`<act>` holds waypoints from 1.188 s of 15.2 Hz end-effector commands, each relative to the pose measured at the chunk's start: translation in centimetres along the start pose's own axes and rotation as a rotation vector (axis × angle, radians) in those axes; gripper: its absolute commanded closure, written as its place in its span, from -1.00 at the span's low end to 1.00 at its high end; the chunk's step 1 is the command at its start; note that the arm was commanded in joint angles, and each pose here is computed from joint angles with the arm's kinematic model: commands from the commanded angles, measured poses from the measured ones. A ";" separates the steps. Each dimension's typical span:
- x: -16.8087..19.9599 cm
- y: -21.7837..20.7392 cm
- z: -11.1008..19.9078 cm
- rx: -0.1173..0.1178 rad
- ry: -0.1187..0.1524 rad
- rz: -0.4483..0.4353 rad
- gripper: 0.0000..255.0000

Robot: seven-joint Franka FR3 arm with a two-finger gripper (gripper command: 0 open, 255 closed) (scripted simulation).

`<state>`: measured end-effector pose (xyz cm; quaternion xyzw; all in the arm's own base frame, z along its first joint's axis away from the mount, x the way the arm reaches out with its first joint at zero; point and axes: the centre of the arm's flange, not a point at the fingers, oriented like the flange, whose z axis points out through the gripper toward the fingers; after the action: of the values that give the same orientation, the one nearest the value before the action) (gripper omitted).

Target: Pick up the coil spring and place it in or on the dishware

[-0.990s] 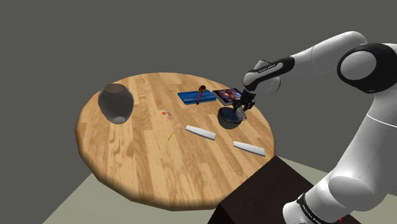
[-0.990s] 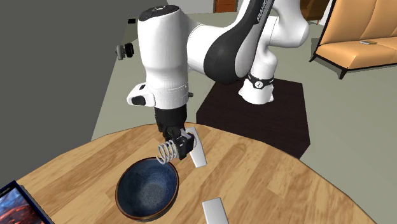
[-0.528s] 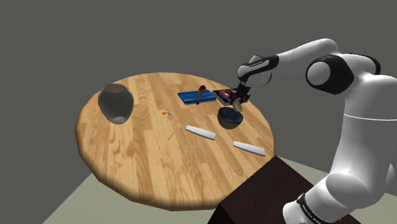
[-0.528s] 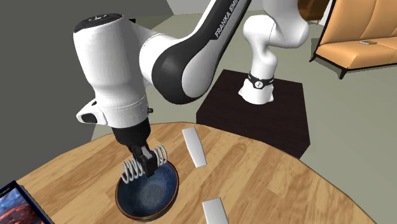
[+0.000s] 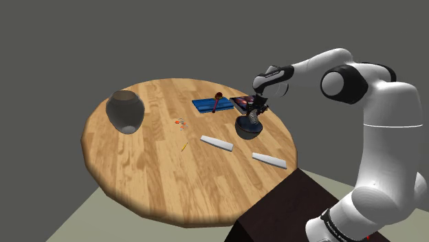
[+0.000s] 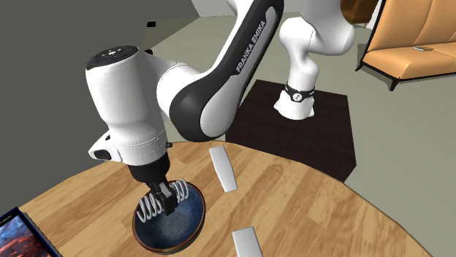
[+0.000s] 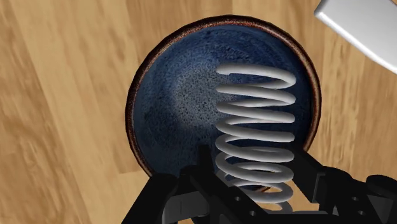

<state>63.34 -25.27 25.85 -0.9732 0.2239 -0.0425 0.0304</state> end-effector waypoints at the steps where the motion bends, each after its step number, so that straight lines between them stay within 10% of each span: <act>1: -0.1 0.1 1.1 0.000 0.001 0.000 1.00; 13: -0.3 0.2 3.3 0.000 0.001 0.000 1.00; 14: -0.3 0.2 3.3 0.000 0.001 0.000 -1.00; 18: -0.3 0.2 3.3 0.000 0.001 0.000 -1.00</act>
<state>63.30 -25.22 22.49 -0.9732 0.2240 -0.0428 0.0303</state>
